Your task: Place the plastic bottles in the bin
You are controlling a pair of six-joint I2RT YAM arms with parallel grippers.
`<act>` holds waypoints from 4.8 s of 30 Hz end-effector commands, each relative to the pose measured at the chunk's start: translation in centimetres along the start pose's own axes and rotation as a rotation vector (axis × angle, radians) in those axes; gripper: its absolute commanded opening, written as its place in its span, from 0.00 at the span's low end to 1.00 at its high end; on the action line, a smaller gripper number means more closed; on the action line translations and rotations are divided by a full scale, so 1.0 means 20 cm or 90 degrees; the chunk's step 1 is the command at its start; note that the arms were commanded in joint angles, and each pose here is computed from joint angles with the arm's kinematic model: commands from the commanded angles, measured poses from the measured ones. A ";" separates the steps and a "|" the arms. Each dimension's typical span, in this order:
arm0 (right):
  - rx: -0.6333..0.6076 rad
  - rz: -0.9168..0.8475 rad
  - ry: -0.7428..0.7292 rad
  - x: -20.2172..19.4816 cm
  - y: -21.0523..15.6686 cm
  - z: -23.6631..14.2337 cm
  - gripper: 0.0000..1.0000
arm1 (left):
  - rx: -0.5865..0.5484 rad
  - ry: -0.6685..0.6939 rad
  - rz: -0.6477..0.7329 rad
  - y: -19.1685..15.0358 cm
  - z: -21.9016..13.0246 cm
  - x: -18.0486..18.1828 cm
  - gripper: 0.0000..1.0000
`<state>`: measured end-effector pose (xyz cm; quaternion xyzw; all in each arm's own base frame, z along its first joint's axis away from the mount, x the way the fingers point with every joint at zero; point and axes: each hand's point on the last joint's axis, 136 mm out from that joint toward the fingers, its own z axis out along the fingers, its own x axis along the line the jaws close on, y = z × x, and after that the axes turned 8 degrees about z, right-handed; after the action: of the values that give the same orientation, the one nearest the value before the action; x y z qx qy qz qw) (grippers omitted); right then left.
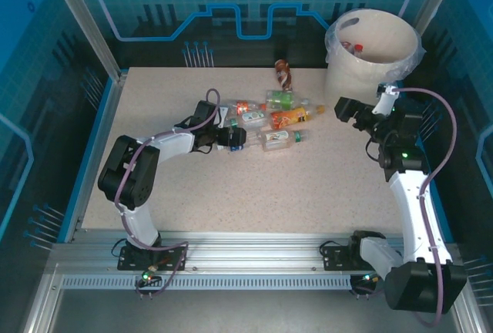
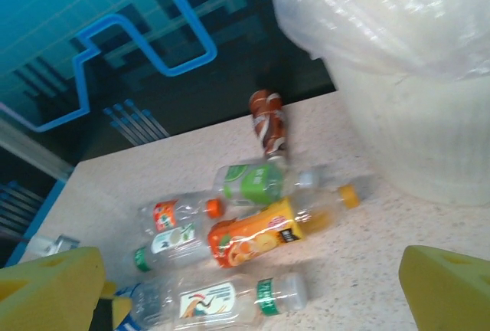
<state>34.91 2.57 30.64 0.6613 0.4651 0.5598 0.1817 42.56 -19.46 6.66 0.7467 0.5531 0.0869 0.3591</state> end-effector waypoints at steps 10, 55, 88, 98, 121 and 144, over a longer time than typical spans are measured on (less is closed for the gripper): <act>0.065 -0.072 0.141 0.29 -0.07 0.05 1.00 | 0.010 -0.018 0.063 -0.08 0.00 -0.09 0.99; 0.129 -0.162 0.219 0.47 -0.25 0.08 1.00 | -0.045 -0.010 0.062 -0.16 -0.06 -0.36 0.49; 0.284 0.047 0.400 1.02 -0.40 0.32 1.00 | -0.269 -0.486 -0.102 0.44 -0.84 -0.91 0.44; 0.345 0.077 0.423 1.15 -0.50 0.45 0.95 | -0.260 -0.511 -0.099 0.45 -0.84 -0.95 0.45; 0.296 0.047 0.344 1.05 -0.43 0.53 0.47 | -0.220 -0.338 -0.097 0.38 -0.75 -0.76 0.96; -0.005 0.110 0.055 0.19 0.62 0.54 0.43 | -0.253 -0.020 -0.230 0.19 -0.83 -0.13 0.99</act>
<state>48.49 4.67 38.47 0.6605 0.4218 0.6140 0.0939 36.09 -16.33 22.53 0.5606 0.6212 0.0999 0.5385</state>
